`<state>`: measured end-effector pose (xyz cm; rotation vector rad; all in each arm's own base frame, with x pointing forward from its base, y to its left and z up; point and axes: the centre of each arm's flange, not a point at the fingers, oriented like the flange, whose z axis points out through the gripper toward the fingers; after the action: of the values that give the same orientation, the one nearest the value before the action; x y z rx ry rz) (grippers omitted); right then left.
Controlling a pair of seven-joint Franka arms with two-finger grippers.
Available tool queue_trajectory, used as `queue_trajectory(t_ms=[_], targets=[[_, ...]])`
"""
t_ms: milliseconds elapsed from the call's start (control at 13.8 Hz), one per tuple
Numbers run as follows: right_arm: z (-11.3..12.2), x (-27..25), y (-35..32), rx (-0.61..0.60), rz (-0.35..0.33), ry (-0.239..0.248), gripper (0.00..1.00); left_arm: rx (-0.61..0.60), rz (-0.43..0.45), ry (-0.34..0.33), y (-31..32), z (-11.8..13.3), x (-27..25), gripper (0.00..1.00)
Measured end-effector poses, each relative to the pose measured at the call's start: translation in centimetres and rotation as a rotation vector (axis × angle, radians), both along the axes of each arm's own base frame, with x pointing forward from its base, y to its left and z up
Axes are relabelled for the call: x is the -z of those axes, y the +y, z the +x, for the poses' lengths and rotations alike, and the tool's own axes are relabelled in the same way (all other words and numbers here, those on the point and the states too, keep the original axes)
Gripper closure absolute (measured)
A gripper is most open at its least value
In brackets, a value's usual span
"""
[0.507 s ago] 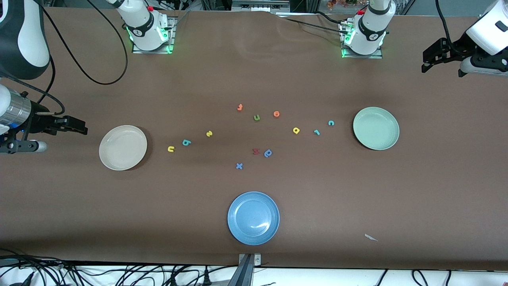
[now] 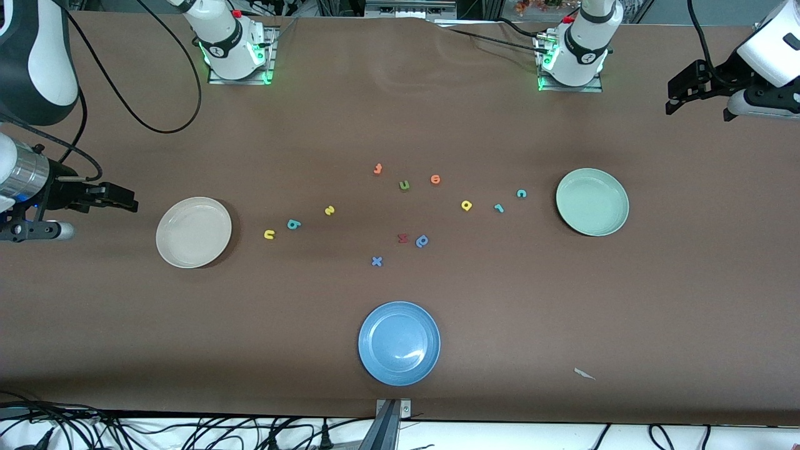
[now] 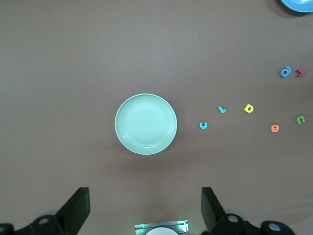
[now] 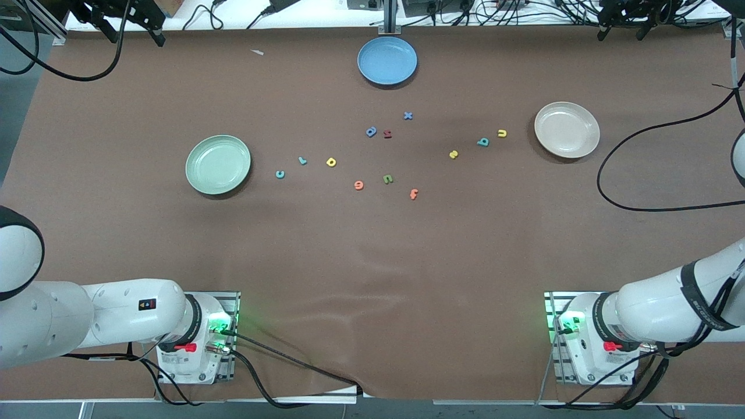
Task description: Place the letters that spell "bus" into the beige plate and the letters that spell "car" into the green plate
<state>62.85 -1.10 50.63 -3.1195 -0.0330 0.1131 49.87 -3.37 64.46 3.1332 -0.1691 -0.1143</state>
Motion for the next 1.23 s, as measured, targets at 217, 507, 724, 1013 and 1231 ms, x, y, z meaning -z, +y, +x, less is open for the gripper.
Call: queue_trajectory(t_ms=[217, 507, 724, 1013, 1231], targets=[[0.01, 0.00, 0.00, 0.000, 0.000, -0.001, 0.00, 0.000, 0.000, 0.000, 0.00, 0.00, 0.00, 0.00], [0.01, 0.00, 0.01, 0.000, 0.000, -0.001, 0.00, 0.001, 0.000, 0.000, -0.06, 0.00, 0.00, 0.00], [0.01, 0.00, 0.01, 0.000, 0.000, -0.001, 0.00, 0.008, 0.001, 0.000, -0.43, -0.03, 0.01, 0.00], [0.01, 0.00, 0.02, 0.000, 0.000, -0.001, 0.00, 0.005, 0.001, 0.001, -0.29, -0.02, 0.01, 0.00], [0.01, 0.00, 0.04, -0.001, 0.000, -0.001, 0.00, 0.005, 0.001, 0.001, -0.28, -0.02, 0.01, 0.00]])
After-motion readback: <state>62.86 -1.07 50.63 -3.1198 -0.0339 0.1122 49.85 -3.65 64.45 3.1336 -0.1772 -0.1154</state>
